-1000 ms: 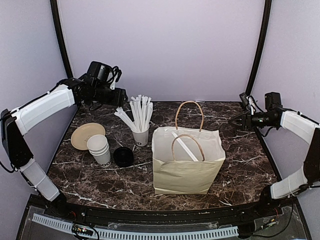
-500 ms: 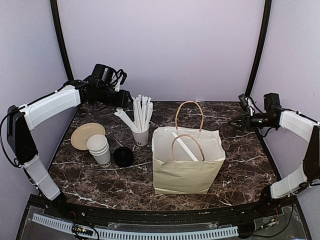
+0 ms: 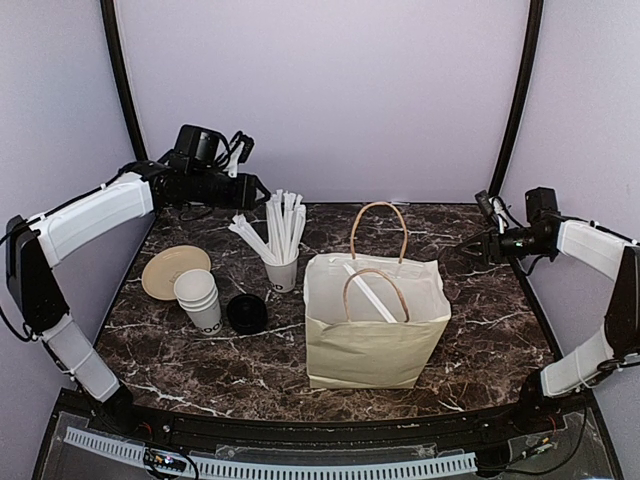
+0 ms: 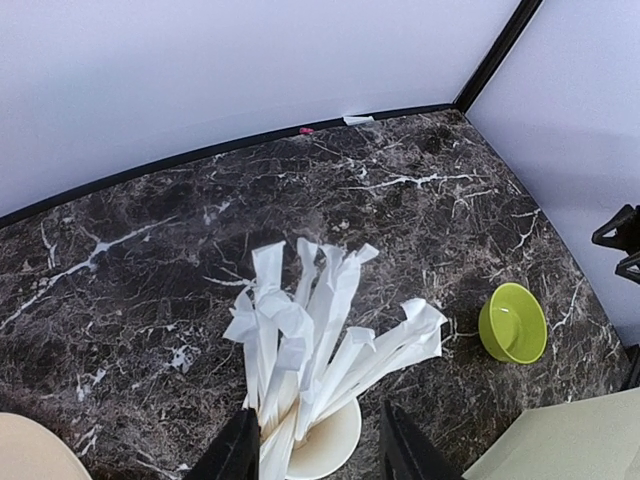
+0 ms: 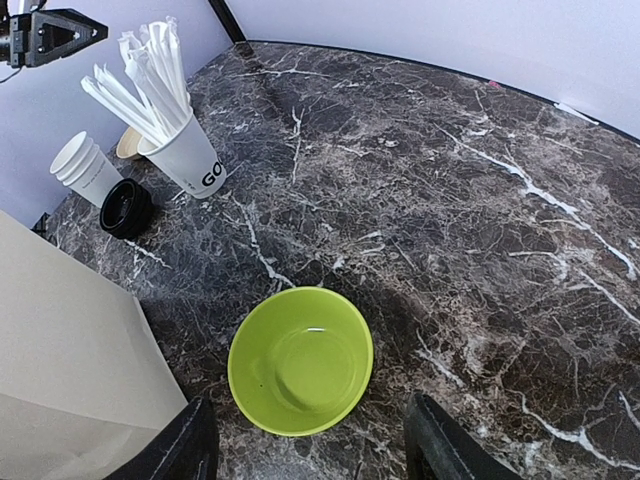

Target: Pack the takeout coffee

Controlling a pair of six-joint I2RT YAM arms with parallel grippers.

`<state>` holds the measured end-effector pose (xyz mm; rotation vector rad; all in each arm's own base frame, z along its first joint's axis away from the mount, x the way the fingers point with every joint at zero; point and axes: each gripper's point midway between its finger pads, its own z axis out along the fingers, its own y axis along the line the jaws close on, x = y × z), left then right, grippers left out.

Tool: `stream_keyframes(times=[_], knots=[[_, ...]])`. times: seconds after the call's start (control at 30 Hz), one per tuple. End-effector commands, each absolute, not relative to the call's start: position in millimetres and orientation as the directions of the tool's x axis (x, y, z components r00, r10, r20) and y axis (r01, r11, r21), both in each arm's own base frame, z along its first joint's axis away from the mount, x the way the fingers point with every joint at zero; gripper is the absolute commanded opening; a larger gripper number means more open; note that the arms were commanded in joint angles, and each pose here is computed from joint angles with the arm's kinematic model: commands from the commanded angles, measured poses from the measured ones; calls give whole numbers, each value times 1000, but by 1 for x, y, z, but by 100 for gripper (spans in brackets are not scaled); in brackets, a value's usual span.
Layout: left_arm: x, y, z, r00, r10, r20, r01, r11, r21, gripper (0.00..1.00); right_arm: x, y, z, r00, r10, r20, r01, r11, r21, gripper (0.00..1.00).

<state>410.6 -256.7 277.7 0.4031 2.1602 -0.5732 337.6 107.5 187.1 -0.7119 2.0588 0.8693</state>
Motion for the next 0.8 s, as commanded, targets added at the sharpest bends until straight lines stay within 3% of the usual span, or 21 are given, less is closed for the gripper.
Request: stream_keyframes(times=[0.0, 0.23, 0.57, 0.77], knots=[[414, -270, 270, -618, 73, -783, 492, 813, -312, 43, 342, 107, 198, -510, -194, -838, -735, 605, 306, 63], [421, -278, 257, -650, 69, -757, 482, 808, -340, 31, 343, 106, 197, -510, -196, -837, -734, 607, 305, 63], [428, -283, 245, -661, 73, -746, 478, 808, -344, 25, 343, 107, 194, -519, -198, -831, -733, 603, 314, 63], [421, -286, 260, -657, 82, -749, 487, 806, -338, 14, 343, 107, 194, -520, -199, -831, -732, 605, 313, 63]])
